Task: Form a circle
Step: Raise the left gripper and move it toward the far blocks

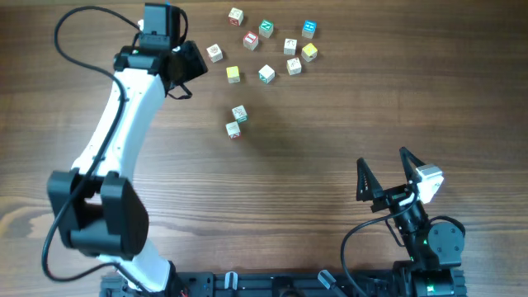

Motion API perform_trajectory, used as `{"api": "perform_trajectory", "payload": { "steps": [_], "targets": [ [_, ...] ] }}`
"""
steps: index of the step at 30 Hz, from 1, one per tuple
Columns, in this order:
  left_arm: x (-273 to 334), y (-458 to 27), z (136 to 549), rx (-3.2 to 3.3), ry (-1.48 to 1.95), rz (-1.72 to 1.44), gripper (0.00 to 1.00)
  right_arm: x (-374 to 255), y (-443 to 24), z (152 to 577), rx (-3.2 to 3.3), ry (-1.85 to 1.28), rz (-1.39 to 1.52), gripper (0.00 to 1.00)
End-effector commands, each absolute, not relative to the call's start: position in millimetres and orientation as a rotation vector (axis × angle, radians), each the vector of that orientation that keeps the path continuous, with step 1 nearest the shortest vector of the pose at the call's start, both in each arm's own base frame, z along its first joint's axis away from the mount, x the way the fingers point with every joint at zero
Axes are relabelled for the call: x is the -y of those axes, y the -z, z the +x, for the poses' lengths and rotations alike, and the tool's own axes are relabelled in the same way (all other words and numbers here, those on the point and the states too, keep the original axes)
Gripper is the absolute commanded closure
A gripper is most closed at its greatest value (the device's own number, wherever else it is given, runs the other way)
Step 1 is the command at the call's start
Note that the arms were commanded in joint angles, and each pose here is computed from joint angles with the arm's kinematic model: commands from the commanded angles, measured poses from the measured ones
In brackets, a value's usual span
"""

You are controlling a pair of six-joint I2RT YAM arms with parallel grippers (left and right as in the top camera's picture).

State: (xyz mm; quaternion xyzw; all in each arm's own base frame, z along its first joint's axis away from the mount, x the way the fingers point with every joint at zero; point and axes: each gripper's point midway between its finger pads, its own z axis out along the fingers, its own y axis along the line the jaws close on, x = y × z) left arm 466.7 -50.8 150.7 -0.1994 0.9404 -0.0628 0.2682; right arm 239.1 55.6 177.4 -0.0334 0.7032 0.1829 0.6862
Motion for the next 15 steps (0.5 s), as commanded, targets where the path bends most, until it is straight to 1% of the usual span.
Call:
{"api": "perform_trajectory", "payload": {
  "steps": [1,3,4,5,6,9,15],
  "targets": [
    [37,-131,480,-2.53,0.062,-0.55,0.31,-55,-180,239,-1.563,-0.402,-0.078,0.0],
    [39,-117,484,-2.548,0.056,-0.55,0.29,-55,-180,239,-1.563,-0.402,-0.078,0.0],
    [40,-108,485,-2.562,0.052,-0.549,0.22,-55,-180,239,-1.563,-0.402,-0.078,0.0],
    [42,-100,484,-2.582,0.049,-0.546,0.11,-55,-180,239,-1.563,-0.402,-0.078,0.0],
    [43,-92,483,-2.6,0.042,-0.546,0.02,-55,-180,239,-1.563,-0.402,-0.078,0.0],
    [43,-82,474,-2.652,0.023,-0.548,0.0,-55,-180,239,-1.563,-0.402,-0.078,0.0],
    [43,-82,474,-2.651,0.023,-0.548,0.0,-55,-180,239,-1.563,-0.402,-0.078,0.0]
  ]
}}
